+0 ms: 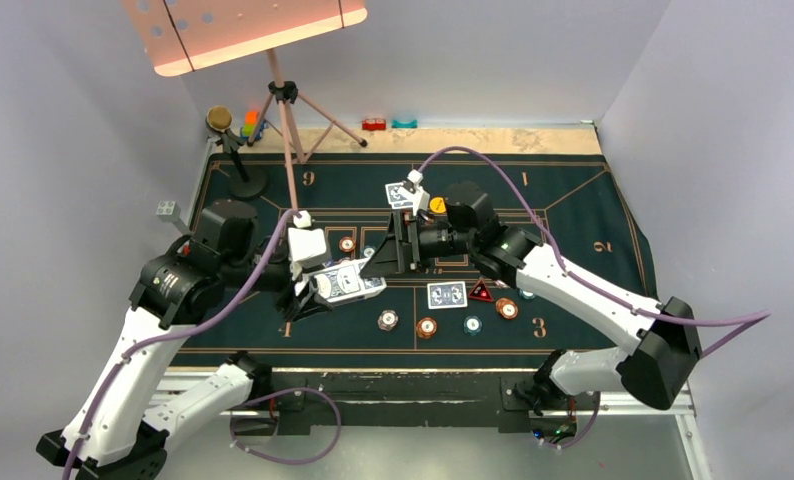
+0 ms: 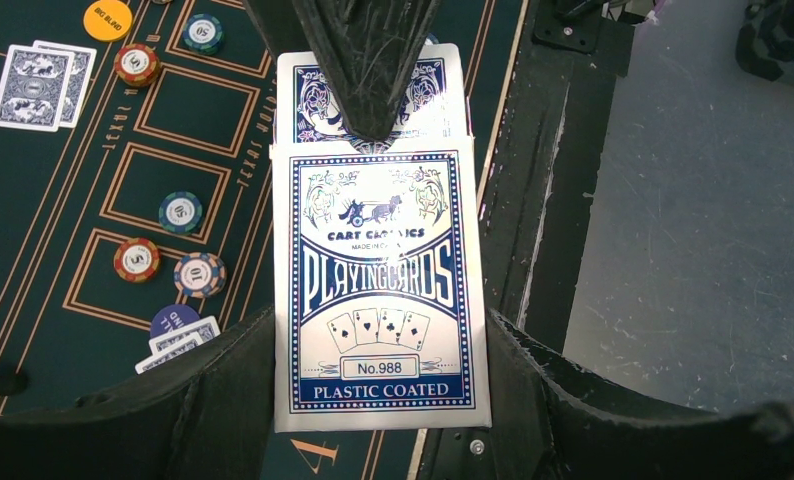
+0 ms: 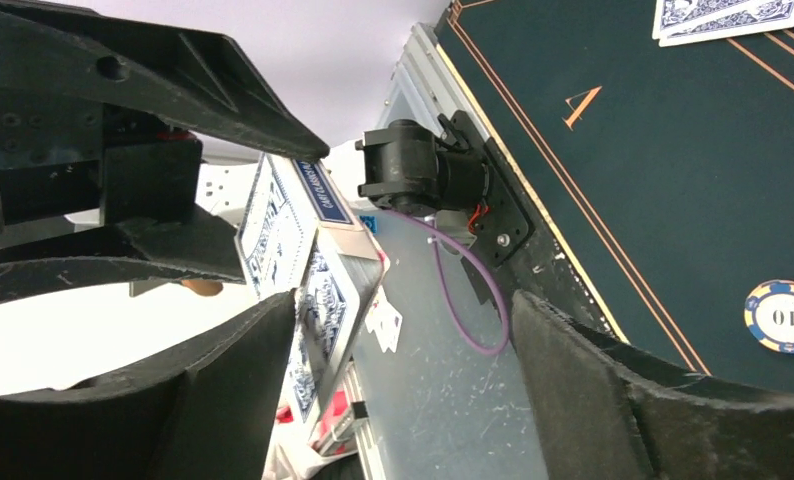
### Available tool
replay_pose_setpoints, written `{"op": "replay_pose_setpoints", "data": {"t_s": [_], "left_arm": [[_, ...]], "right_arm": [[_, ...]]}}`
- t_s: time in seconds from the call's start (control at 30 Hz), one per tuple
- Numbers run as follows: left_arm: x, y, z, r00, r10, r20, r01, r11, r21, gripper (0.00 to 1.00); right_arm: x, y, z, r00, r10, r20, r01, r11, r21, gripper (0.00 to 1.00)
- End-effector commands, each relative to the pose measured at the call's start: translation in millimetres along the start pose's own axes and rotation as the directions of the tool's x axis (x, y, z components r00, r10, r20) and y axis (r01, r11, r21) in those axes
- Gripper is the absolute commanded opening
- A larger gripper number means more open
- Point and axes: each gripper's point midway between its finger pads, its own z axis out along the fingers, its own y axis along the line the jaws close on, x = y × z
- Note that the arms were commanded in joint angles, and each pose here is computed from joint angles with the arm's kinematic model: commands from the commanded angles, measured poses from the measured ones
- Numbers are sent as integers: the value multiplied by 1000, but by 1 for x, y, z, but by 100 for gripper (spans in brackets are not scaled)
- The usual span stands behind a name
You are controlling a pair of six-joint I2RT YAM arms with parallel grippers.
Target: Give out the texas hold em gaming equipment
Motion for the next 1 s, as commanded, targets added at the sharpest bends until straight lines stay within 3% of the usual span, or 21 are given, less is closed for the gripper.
{"op": "replay_pose_setpoints", "data": {"t_s": [0.0, 0.23, 0.5, 0.73, 0.8, 0.97], "left_arm": [[-21, -3, -8, 996, 37, 76, -37, 999, -5, 0], [-21, -5, -10, 996, 42, 79, -41, 999, -5, 0], [-22, -6, -11, 996, 43, 82, -43, 999, -4, 0], [-23, -7, -12, 995, 45, 87, -45, 999, -3, 0], [-24, -7, -12, 995, 48, 89, -48, 999, -4, 0], [-24, -7, -12, 995, 44, 91, -44, 999, -5, 0]], "right_arm": [[-4, 12, 0, 1000, -2, 16, 3, 999, -52, 76], [0, 7, -3, 1000, 10, -2, -10, 1000, -12, 38], [-2, 8, -13, 1000, 13, 14, -13, 1000, 7, 34], [-9, 14, -25, 999, 11, 49, -11, 1000, 3, 40], [-10, 19, -28, 999, 8, 54, -7, 1000, -18, 49], [-6, 28, -27, 999, 35, 40, -31, 995, -99, 81]]}}
